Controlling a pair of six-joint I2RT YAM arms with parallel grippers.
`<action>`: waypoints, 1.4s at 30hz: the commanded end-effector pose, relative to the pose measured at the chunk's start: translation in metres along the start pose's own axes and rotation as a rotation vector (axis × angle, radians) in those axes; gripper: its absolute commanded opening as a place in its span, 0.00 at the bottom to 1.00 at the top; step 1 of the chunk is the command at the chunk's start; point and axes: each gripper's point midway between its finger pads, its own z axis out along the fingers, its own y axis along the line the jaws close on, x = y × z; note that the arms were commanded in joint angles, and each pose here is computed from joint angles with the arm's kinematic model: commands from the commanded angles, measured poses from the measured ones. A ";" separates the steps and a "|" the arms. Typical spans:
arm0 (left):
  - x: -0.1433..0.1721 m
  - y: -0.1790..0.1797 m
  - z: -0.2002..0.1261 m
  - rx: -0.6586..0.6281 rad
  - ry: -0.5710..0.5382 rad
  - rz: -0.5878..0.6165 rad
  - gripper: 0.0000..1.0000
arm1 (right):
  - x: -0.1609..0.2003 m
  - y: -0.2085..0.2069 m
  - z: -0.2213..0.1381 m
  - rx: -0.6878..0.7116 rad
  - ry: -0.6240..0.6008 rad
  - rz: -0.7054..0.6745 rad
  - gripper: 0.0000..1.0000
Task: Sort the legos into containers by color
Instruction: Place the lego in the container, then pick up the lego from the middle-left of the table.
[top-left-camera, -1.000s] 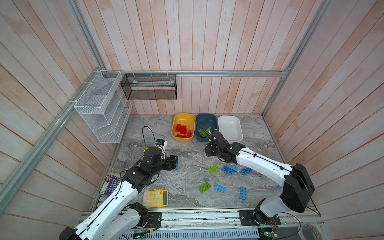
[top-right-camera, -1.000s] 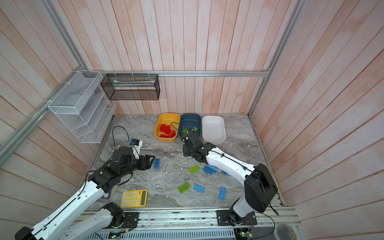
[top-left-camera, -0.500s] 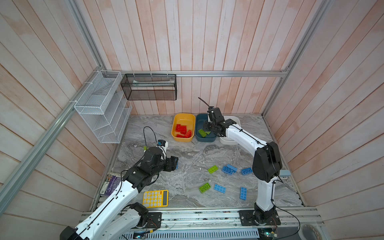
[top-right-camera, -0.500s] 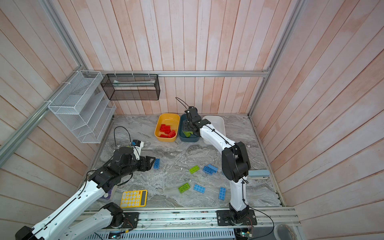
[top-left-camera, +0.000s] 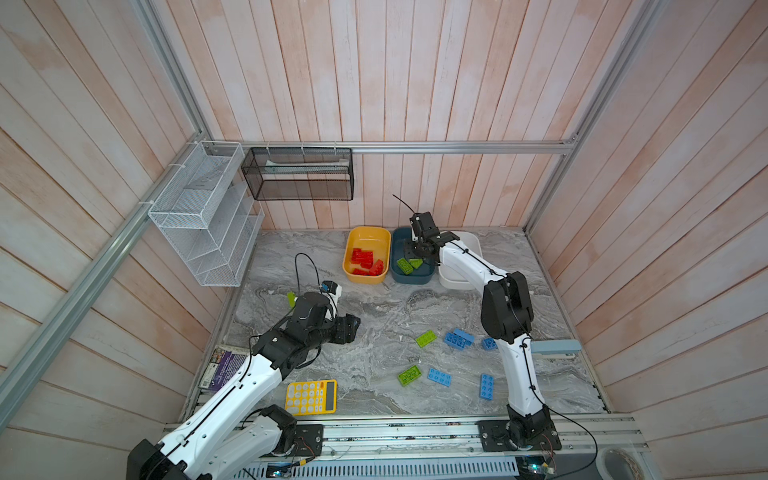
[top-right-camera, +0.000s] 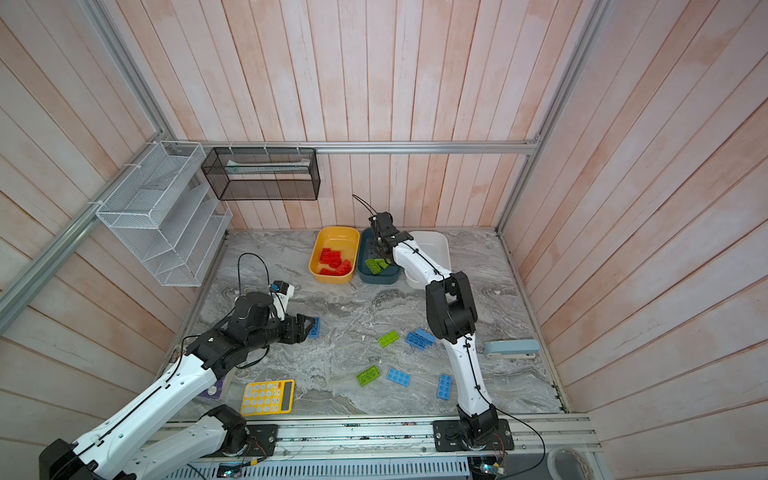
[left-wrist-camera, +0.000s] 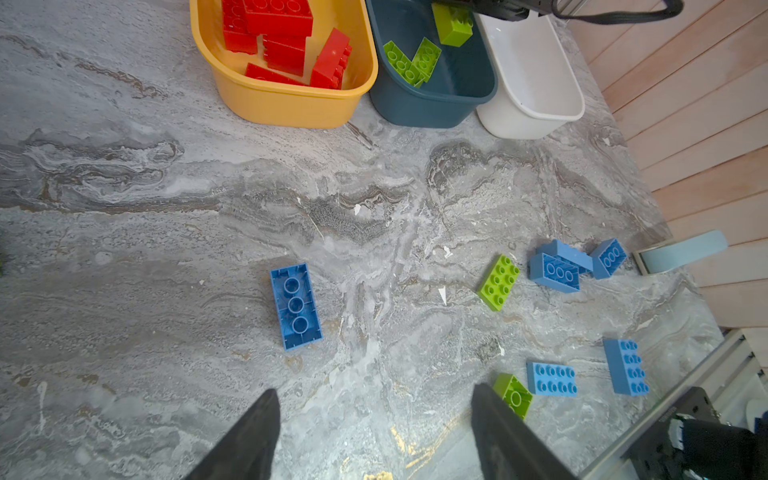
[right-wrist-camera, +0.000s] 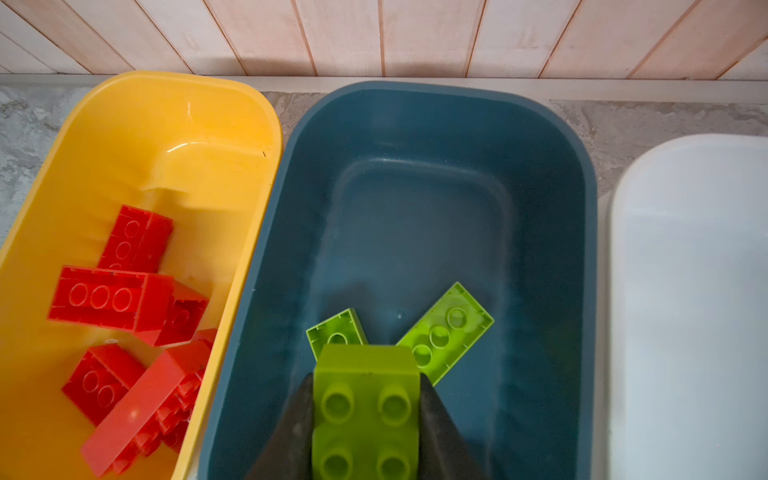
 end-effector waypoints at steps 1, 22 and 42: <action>-0.009 -0.008 -0.003 0.035 -0.016 0.024 0.74 | -0.003 -0.001 0.001 -0.010 0.007 -0.003 0.44; 0.016 -0.074 0.012 0.089 0.056 0.246 0.74 | -0.037 0.011 -0.146 -0.220 -0.273 0.036 0.80; 0.121 -0.165 0.082 0.214 0.272 0.598 0.75 | 0.089 -0.066 -0.224 -0.170 -0.363 0.189 1.00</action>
